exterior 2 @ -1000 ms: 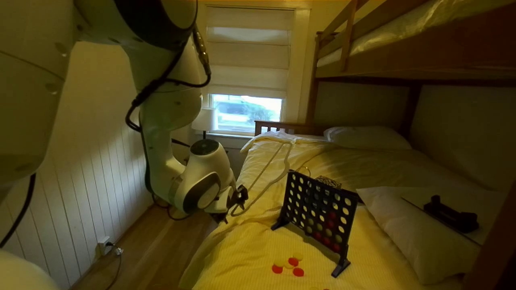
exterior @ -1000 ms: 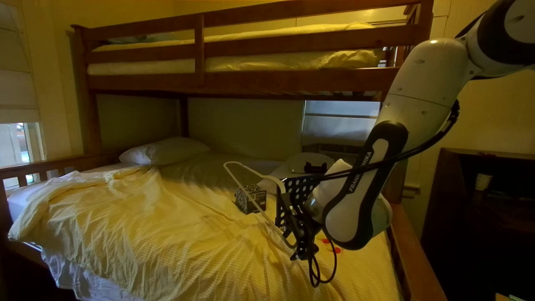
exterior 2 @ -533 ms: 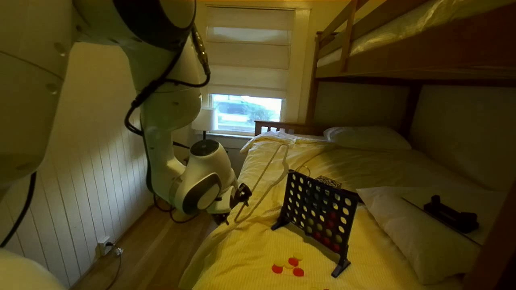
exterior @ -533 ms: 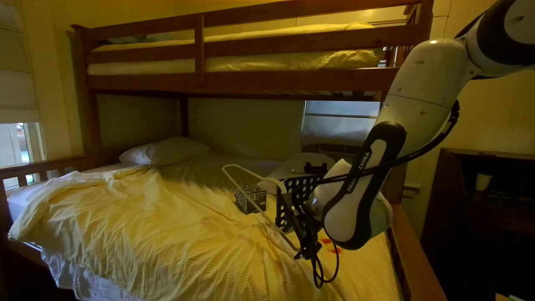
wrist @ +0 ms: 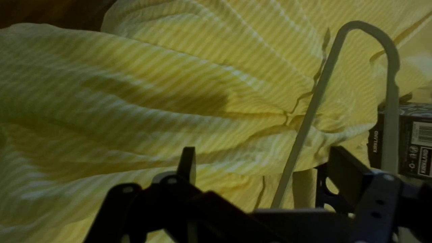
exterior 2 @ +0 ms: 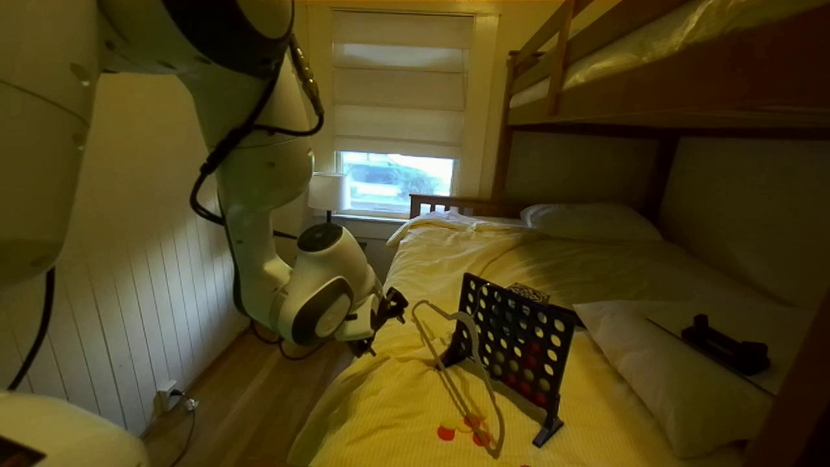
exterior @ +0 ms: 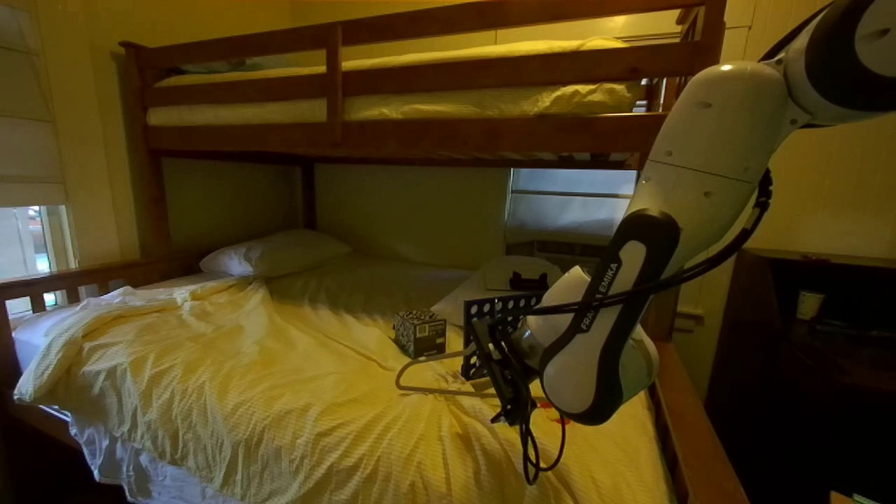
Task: Pick up the hang wire and put it on the black object
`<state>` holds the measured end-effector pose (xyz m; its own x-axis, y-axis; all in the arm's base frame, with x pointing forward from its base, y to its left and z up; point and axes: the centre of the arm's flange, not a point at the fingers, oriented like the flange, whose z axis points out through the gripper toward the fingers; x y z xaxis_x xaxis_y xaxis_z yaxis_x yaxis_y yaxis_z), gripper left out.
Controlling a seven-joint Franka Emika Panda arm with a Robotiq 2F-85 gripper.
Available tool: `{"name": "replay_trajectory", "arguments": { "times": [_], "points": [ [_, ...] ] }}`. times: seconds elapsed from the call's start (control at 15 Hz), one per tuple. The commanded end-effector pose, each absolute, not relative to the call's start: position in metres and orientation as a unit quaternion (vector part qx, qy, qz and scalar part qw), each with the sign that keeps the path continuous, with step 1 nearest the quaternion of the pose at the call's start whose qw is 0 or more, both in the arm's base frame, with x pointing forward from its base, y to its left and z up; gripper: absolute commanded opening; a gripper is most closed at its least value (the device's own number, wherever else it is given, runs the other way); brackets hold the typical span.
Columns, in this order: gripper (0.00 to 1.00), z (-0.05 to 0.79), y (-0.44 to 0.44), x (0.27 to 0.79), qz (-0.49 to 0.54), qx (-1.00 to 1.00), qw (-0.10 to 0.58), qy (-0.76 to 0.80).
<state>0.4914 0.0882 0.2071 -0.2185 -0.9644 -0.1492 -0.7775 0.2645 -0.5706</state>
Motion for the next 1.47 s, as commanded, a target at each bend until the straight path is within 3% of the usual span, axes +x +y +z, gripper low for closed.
{"name": "replay_trajectory", "arguments": {
  "times": [0.0, 0.6, 1.07, 1.4],
  "points": [
    [1.0, 0.212, 0.096, 0.489, -0.217, -0.576, 0.245, 0.749],
    [1.0, 0.237, 0.092, 0.473, -0.254, -0.576, 0.274, 0.727],
    [1.0, 0.256, 0.039, 0.451, -0.275, -0.547, 0.25, 0.75],
    [1.0, 0.278, 0.015, 0.441, -0.297, -0.514, 0.324, 0.737]
  ]
}}
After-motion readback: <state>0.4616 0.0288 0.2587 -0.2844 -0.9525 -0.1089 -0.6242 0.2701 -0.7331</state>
